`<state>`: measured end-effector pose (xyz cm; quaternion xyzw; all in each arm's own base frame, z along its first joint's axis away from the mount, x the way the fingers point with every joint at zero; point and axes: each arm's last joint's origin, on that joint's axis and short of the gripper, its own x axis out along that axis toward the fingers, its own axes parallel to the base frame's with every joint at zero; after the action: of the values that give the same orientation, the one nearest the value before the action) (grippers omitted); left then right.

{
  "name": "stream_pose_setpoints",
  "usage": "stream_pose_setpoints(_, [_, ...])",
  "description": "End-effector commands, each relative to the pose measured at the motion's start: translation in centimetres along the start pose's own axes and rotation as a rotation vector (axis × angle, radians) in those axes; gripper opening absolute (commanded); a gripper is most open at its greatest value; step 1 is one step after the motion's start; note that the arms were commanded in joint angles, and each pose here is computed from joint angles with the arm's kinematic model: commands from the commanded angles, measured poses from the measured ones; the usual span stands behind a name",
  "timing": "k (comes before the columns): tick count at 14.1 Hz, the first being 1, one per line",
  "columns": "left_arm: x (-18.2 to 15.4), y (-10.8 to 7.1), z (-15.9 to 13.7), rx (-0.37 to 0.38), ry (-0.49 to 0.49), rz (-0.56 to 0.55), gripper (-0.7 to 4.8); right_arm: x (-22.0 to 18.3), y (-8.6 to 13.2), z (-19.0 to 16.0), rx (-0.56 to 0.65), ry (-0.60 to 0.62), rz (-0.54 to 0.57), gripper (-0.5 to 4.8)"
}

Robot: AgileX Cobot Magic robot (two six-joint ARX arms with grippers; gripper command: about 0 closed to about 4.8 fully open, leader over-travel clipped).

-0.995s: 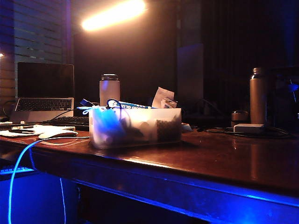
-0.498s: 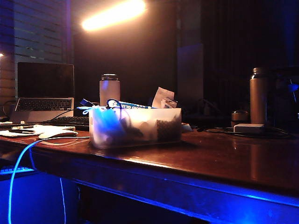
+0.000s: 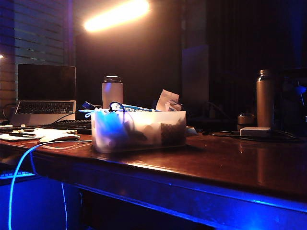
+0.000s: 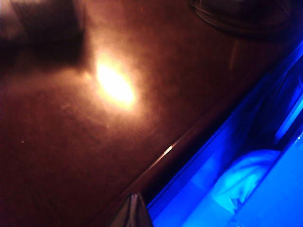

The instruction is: Pick up the liquid glue and place it into the translucent box.

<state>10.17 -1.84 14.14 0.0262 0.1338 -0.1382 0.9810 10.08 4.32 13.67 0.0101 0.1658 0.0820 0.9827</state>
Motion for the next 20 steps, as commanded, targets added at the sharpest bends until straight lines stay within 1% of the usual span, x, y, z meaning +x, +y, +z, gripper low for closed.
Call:
stream_pose_setpoints(1, [-0.6, 0.9, 0.3, -0.014, -0.066, 0.094, -0.02, 0.0, -0.1, 0.1, 0.012, -0.017, -0.007, 0.04])
stream_pose_setpoints(3, [-1.2, 1.9, 0.6, -0.025, -0.122, 0.202, -0.02, 0.0, -0.5, 0.2, 0.027, -0.032, -0.037, 0.04])
stream_pose_setpoints(4, [-1.4, 2.1, 0.8, -0.024, -0.148, 0.231, -0.02, -0.1, -0.8, 0.4, 0.042, -0.051, -0.065, 0.04])
stream_pose_setpoints(7, [-1.5, 2.2, 0.8, -0.027, -0.146, 0.243, -0.02, -0.4, -2.5, 0.9, 0.099, -0.121, -0.203, 0.03])
stream_pose_setpoints(11, [-1.5, 2.2, 0.8, -0.027, -0.147, 0.243, -0.02, -1.8, -4.1, 1.8, 0.160, -0.283, -0.352, 0.03])
stream_pose_setpoints(12, [-1.5, 2.2, 0.8, -0.027, -0.146, 0.243, -0.02, -1.9, -4.5, 1.9, 0.168, -0.304, -0.385, 0.03])
stream_pose_setpoints(15, [-1.5, 2.2, 0.8, -0.027, -0.146, 0.244, -0.02, -2.1, -5.2, 1.8, 0.183, -0.298, -0.467, 0.03])
stream_pose_setpoints(19, [-1.5, 2.2, 0.8, -0.027, -0.146, 0.244, -0.02, -2.1, -5.3, 1.8, 0.185, -0.298, -0.475, 0.03])
stream_pose_setpoints(20, [-1.5, 2.2, 0.8, -0.027, -0.146, 0.243, -0.02, -2.0, -5.3, 1.5, 0.184, -0.266, -0.480, 0.04])
